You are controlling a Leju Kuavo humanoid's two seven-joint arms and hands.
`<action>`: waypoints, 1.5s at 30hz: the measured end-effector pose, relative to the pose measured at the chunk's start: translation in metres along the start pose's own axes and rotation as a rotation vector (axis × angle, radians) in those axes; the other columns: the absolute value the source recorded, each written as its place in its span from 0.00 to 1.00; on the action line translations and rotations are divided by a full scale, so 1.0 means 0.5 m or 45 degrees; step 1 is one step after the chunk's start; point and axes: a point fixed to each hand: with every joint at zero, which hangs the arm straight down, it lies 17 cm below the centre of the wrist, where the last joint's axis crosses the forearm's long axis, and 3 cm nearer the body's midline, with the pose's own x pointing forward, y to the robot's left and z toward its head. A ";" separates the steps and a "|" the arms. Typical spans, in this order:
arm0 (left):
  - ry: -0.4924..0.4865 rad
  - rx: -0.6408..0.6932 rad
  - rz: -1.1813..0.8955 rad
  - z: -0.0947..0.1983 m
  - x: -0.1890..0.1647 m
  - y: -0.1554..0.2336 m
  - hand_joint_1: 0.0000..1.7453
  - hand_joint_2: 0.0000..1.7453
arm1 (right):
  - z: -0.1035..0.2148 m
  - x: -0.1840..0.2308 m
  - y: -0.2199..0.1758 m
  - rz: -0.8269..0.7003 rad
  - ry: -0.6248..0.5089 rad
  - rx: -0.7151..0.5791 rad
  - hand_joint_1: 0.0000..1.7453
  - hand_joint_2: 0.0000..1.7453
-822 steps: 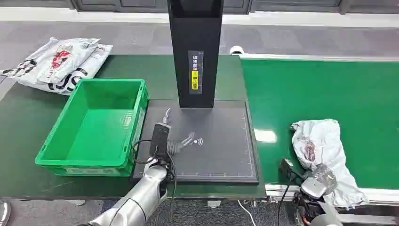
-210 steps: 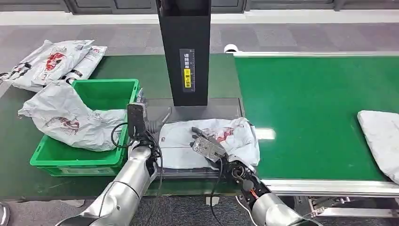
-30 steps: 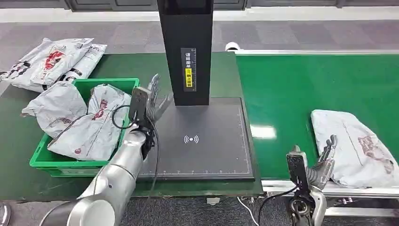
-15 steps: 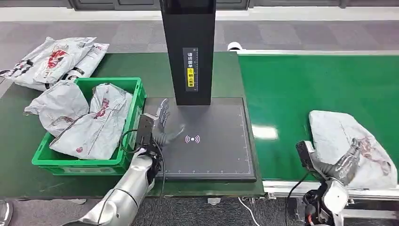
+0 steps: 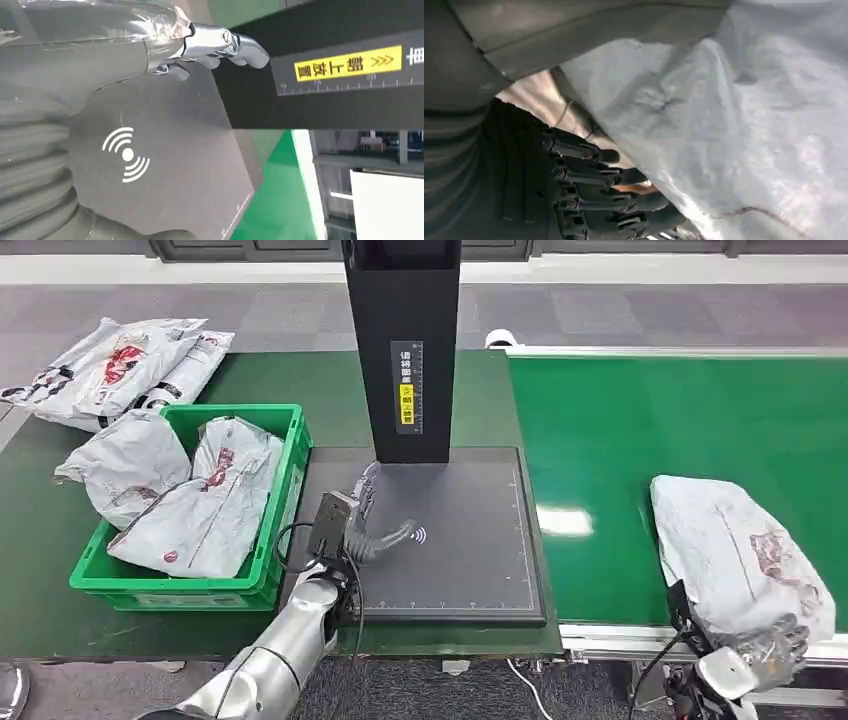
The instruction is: Moved the parcel from conveyor to table for the left to box.
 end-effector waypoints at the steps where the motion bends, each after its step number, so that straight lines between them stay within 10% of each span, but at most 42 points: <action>1: 0.001 -0.007 0.001 0.000 0.000 -0.003 0.00 1.00 | -0.003 -0.005 0.007 0.060 0.009 0.037 0.00 1.00; 4: -0.001 -0.018 0.004 -0.003 0.003 -0.006 0.00 1.00 | -0.012 -0.017 0.021 0.164 0.012 0.108 0.00 1.00; 5: -0.002 -0.019 0.004 -0.004 0.004 -0.006 0.00 1.00 | -0.014 -0.020 0.022 0.178 0.012 0.112 1.00 1.00; 13: -0.001 -0.027 -0.002 -0.006 0.005 -0.008 0.00 1.00 | -0.006 -0.006 0.050 0.229 -0.044 0.217 1.00 1.00; 23: 0.011 0.019 -0.050 -0.001 -0.006 0.011 0.00 1.00 | -0.007 0.102 -0.053 -0.092 -0.336 -0.098 1.00 1.00; 31: 0.013 0.114 -0.162 0.000 -0.013 0.044 0.00 1.00 | 0.171 0.327 -0.323 -0.919 -1.037 -0.485 1.00 1.00; 45: 0.010 0.119 -0.203 -0.001 -0.014 0.049 0.00 1.00 | 0.348 0.334 -0.482 -1.307 -1.179 -0.731 1.00 1.00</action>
